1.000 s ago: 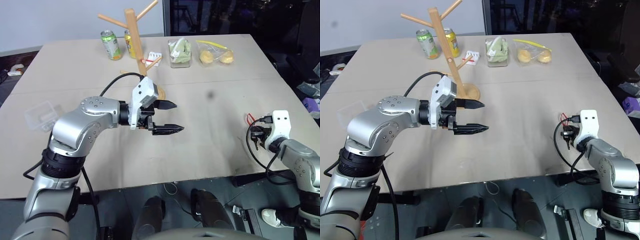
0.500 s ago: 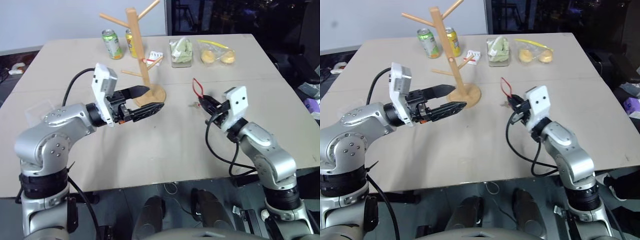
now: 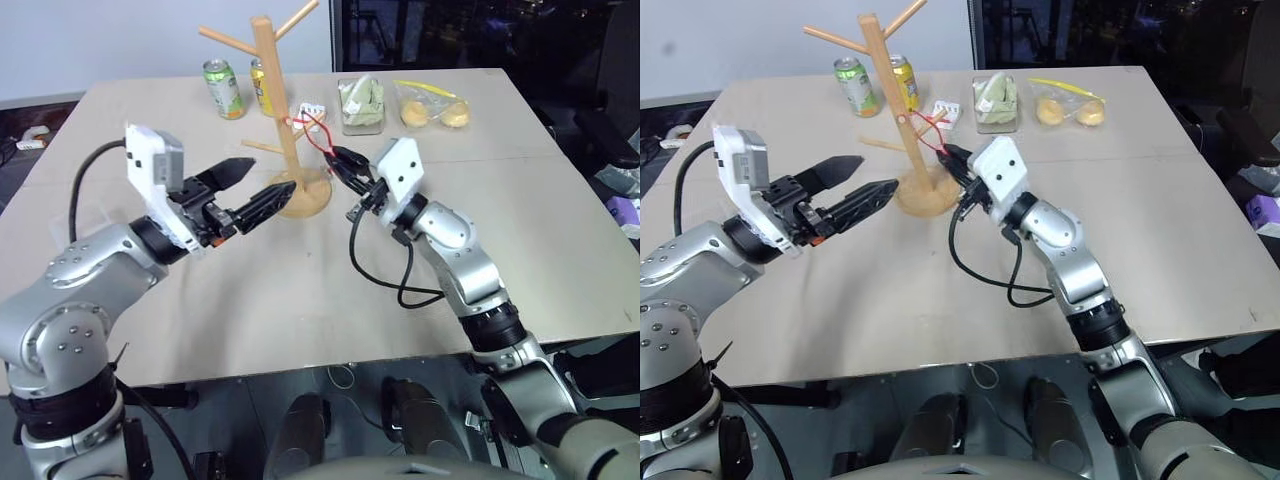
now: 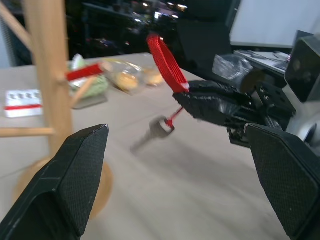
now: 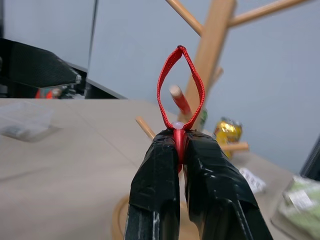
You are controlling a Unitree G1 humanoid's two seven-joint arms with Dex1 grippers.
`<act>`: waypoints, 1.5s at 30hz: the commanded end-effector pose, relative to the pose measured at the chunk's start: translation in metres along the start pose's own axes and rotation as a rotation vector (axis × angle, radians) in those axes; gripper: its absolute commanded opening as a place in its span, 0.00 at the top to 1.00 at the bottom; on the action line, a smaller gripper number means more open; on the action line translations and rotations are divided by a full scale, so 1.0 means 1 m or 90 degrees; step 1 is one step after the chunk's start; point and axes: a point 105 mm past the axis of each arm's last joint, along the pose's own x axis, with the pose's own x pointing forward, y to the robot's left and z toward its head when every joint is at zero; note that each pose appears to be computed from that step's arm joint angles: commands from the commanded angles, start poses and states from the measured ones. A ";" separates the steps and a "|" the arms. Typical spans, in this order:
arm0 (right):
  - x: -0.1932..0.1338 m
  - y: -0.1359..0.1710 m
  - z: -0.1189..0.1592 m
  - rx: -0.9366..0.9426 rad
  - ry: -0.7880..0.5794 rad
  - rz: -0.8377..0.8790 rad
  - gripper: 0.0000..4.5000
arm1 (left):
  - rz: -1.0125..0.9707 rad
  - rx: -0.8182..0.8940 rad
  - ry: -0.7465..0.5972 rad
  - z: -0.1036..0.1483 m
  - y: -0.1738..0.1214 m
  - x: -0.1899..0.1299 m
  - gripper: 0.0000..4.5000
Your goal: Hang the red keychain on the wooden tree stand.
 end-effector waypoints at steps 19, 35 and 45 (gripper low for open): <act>0.042 -0.010 -0.001 -0.004 0.015 -0.027 0.99 | 0.016 0.060 -0.033 0.023 0.007 -0.004 0.00; 0.044 -0.013 0.003 -0.018 0.011 -0.026 0.99 | 0.016 0.090 -0.027 0.029 0.019 -0.007 0.00; 0.051 -0.004 -0.010 0.008 0.085 0.016 0.99 | 0.013 0.093 -0.027 0.028 0.019 -0.006 0.00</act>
